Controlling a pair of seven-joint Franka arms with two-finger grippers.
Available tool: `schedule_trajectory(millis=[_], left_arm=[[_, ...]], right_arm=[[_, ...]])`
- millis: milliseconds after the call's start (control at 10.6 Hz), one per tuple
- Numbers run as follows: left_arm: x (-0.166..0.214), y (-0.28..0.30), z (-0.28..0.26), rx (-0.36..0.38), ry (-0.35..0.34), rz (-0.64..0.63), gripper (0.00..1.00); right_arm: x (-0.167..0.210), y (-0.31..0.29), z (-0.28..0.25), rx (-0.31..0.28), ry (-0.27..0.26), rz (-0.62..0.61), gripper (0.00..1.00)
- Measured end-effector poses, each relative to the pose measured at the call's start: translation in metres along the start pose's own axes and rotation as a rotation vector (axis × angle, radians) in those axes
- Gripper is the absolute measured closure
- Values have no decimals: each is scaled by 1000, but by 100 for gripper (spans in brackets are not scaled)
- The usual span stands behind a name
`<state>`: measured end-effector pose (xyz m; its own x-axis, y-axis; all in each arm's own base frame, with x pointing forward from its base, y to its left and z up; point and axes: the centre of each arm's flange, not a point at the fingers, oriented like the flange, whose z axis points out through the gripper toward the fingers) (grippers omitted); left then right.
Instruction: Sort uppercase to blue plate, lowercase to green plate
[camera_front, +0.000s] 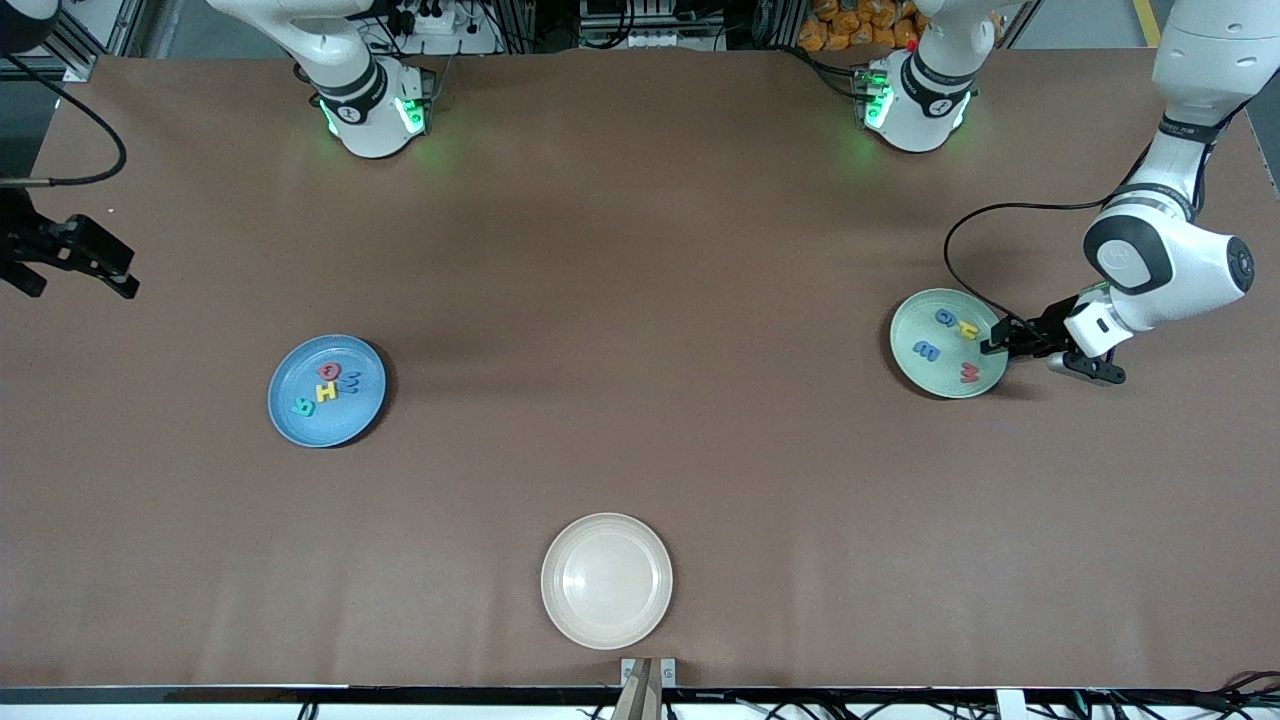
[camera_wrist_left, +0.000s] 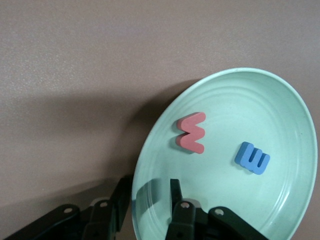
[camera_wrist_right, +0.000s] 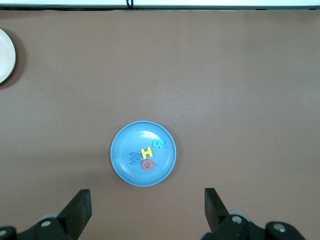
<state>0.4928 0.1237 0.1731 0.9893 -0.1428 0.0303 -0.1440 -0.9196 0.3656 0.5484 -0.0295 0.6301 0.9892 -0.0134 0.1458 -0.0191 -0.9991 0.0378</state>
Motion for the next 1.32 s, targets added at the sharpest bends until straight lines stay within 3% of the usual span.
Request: schedule_trajectory(millis=[94, 188, 376, 658, 752, 1317], left_arm=[[0, 0, 0, 0, 0, 1, 63], [0, 0, 0, 1, 0, 2, 78], [0, 1, 0, 1, 0, 5, 85], [5, 8, 1, -2, 2, 22, 89], [8, 12, -1, -2, 6, 31, 95], [20, 34, -13, -4, 29, 8, 95]], right_arm=[[0, 0, -2, 0, 3, 0, 0], [1, 1, -5, 0, 9, 2, 0], [2, 3, -11, -1, 22, 6, 0], [3, 4, -18, -1, 35, 6, 0], [3, 3, -18, -1, 35, 6, 0], [4, 1, -17, 1, 32, 2, 0]])
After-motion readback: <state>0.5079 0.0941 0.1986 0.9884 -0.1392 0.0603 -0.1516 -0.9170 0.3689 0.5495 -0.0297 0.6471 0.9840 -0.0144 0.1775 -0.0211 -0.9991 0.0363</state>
